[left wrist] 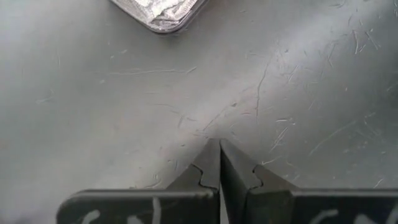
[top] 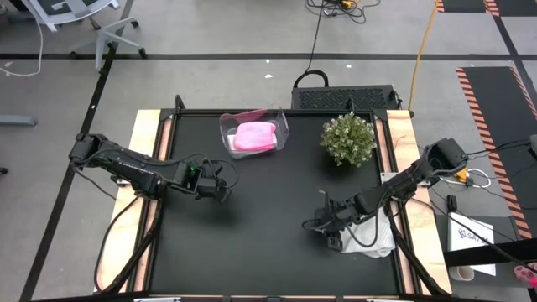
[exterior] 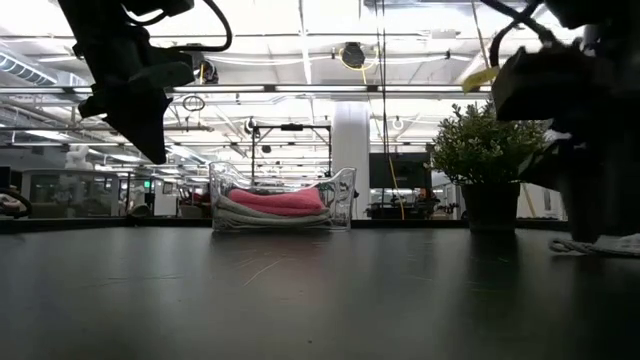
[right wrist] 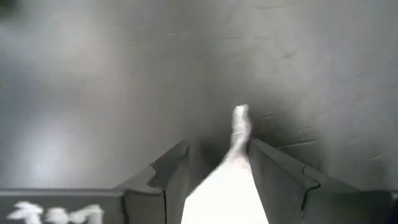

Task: Fold microfiber towels
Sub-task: Fold the gray towel

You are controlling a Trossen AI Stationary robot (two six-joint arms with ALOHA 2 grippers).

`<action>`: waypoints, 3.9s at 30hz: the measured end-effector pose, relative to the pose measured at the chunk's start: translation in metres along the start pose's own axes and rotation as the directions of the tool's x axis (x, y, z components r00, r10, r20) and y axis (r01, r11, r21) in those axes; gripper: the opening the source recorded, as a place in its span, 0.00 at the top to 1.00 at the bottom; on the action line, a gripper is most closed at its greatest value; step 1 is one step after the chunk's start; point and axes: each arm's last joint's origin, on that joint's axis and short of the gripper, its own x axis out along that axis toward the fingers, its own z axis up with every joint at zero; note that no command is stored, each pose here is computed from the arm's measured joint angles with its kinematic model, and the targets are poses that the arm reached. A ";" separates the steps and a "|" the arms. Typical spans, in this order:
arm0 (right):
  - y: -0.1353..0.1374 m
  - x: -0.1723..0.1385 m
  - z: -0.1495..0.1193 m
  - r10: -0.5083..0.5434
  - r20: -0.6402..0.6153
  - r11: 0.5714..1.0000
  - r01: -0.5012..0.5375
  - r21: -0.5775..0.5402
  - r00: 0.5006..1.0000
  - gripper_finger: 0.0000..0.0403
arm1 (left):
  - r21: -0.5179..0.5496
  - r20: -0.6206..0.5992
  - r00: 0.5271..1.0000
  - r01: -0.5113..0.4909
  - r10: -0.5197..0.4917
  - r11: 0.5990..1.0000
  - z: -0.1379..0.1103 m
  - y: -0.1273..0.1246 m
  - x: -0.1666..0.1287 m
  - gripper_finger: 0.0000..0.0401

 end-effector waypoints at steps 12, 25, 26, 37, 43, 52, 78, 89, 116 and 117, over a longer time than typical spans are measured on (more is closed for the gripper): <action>-0.001 0.032 0.000 -0.048 0.017 0.998 0.048 -0.038 0.999 0.62 | -0.004 0.000 1.000 0.001 -0.001 1.000 0.000 0.000 0.000 0.99; -0.002 0.019 0.005 -0.024 0.052 0.997 0.020 0.076 0.998 0.91 | 0.001 -0.007 1.000 0.005 -0.005 1.000 0.000 0.000 0.000 0.99; -0.002 0.016 0.006 -0.010 0.050 0.996 0.005 0.089 0.999 0.89 | 0.001 -0.007 1.000 0.005 -0.005 1.000 0.000 0.000 0.000 0.99; -0.004 -0.002 0.000 0.041 -0.057 0.994 -0.034 0.105 0.998 0.72 | 0.009 -0.009 1.000 0.003 -0.003 1.000 0.000 0.000 0.000 0.98; -0.007 0.002 -0.002 0.010 -0.079 0.998 -0.005 0.062 0.997 0.65 | 0.011 -0.008 1.000 0.003 -0.003 1.000 0.000 0.000 0.000 0.99; -0.007 0.014 0.001 -0.030 -0.030 0.999 0.031 0.035 0.999 0.65 | 0.003 -0.003 1.000 0.000 0.000 1.000 0.000 0.000 0.000 0.99; 0.018 -0.084 0.109 0.269 0.750 0.933 -0.356 -0.047 0.604 1.00 | 0.058 0.083 0.988 0.124 -0.128 0.991 0.008 -0.013 -0.001 0.98; 0.001 -0.177 0.128 0.427 0.868 0.882 -0.327 -0.339 0.253 1.00 | 0.171 0.151 0.950 0.247 -0.273 0.954 0.017 -0.027 -0.005 0.99; -0.020 -0.171 0.123 0.072 0.922 0.996 -0.068 -0.050 0.381 1.00 | 0.268 0.068 0.851 0.487 -0.520 0.831 0.016 -0.061 0.005 0.78; -0.020 -0.171 0.123 0.072 0.921 0.997 -0.066 -0.051 0.382 1.00 | 0.264 0.052 0.862 0.475 -0.504 0.839 0.014 -0.062 0.010 0.76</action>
